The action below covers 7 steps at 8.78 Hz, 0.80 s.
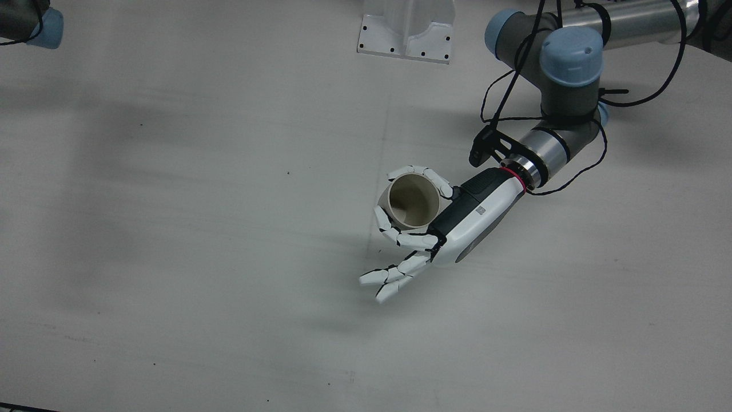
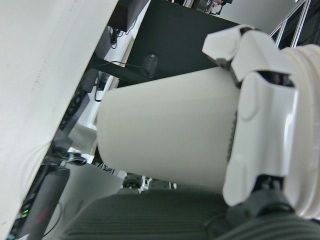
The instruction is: Pour water
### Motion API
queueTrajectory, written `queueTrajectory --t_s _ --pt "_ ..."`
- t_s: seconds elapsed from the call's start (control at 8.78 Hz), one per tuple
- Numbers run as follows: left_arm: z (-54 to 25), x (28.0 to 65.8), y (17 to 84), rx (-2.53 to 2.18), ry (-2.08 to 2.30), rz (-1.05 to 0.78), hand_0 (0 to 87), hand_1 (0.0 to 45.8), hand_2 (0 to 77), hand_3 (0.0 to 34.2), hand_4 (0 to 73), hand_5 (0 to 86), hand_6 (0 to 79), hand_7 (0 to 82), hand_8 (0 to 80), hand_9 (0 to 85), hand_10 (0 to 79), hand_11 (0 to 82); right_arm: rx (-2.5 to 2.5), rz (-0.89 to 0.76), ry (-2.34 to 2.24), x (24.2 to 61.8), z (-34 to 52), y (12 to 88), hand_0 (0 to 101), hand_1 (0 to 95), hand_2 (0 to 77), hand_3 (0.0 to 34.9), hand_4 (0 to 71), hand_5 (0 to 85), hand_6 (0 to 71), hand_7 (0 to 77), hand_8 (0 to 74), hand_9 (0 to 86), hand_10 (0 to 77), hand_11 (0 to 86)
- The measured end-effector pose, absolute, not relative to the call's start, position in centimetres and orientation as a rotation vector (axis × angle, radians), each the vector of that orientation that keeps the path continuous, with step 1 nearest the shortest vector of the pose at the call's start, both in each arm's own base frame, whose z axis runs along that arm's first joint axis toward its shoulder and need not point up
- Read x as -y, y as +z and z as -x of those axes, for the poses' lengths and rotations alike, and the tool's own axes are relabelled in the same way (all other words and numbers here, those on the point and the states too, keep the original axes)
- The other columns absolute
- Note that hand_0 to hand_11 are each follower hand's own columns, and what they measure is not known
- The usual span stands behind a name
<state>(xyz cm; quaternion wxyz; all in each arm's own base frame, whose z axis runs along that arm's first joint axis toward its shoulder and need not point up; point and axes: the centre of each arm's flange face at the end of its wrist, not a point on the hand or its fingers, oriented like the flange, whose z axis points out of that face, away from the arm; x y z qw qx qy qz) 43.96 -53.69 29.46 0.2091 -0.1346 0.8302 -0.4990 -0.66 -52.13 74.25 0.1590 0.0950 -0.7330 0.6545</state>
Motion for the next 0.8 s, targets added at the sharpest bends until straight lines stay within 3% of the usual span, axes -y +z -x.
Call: queueTrajectory --t_s 0.11,0.8 --pt "-42.5 54.1 33.0 -2.309 -1.394 0.333 61.0 14.2 34.9 3.3 53.5 34.9 8.2 14.7 4.4 6.0 10.4 16.9 2.058 -0.243 1.920 50.8 0.3 78.5 63 10.9 40.4 0.0 49.6 65.4 26.7 24.0 15.8 18.5 6.0 10.4" --pt "-34.8 56.4 50.2 -2.308 -1.427 0.121 60.1 14.2 34.9 3.3 54.0 34.9 10.4 14.7 4.4 6.0 10.9 18.0 1.933 -0.240 2.111 45.9 -3.7 87.7 63 10.4 42.5 0.0 49.1 66.0 23.5 22.4 16.9 19.1 8.7 12.5"
